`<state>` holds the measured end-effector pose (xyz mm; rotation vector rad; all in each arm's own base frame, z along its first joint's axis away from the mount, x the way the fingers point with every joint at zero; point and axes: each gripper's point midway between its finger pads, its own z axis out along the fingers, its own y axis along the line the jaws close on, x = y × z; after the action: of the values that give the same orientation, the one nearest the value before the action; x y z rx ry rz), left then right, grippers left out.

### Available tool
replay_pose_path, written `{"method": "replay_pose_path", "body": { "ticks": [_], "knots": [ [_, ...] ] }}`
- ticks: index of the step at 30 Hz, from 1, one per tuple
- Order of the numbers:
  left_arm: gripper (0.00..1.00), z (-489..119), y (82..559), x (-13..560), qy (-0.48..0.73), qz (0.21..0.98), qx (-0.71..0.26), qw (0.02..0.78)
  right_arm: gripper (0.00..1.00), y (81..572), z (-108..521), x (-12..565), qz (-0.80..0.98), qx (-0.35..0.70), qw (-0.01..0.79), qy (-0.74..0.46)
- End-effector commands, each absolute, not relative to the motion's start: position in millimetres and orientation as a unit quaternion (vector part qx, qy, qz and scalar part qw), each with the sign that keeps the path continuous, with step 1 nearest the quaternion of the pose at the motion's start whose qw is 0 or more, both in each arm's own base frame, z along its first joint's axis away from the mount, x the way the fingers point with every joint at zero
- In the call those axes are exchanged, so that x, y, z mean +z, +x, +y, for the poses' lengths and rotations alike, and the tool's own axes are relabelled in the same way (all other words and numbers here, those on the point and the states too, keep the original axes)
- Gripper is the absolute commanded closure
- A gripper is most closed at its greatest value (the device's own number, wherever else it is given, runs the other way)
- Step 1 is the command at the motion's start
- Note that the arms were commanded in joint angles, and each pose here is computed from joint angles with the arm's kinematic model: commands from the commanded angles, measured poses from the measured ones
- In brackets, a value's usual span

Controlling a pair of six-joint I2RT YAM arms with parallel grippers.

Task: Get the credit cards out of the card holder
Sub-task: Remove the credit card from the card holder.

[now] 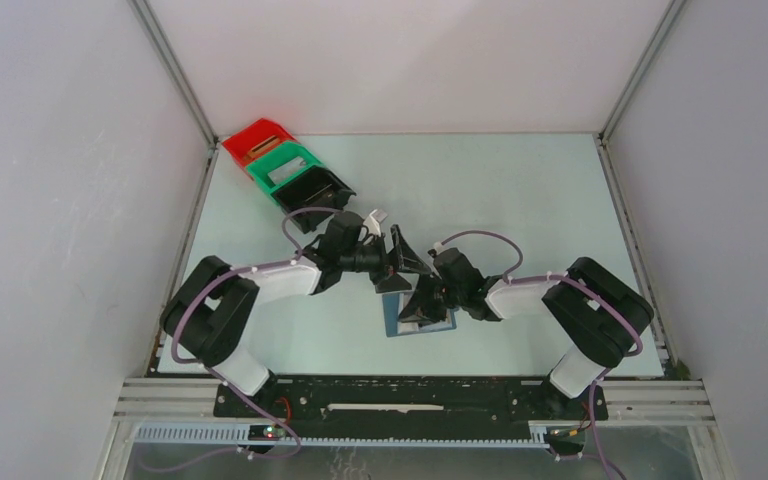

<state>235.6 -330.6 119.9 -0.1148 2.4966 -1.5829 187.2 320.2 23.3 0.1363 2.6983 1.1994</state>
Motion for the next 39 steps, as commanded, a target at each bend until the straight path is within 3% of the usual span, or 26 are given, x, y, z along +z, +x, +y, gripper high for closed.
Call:
{"method": "replay_pose_path", "body": {
  "ticks": [1,12,21,33,39],
  "knots": [
    [0.08,-333.4,230.7,114.5,-0.039,0.838,-0.539,0.074,0.77,188.9,329.8,31.2,0.904,0.414,0.102,0.028],
    [0.09,-318.5,226.4,60.4,-0.075,0.883,-0.461,0.042,0.75,188.3,325.6,37.7,0.906,0.407,0.113,0.026],
    [0.09,-306.5,227.7,41.0,-0.09,0.902,-0.421,0.036,0.64,188.8,316.9,59.6,0.904,0.401,0.146,0.021],
    [0.09,-310.9,239.3,65.3,-0.082,0.881,-0.46,0.076,0.63,189.7,314.3,65.7,0.903,0.4,0.155,0.021],
    [0.14,-312.1,239.0,84.2,-0.064,0.87,-0.479,0.098,0.64,191.0,318.6,63.3,0.897,0.415,0.147,0.032]
  ]
}}
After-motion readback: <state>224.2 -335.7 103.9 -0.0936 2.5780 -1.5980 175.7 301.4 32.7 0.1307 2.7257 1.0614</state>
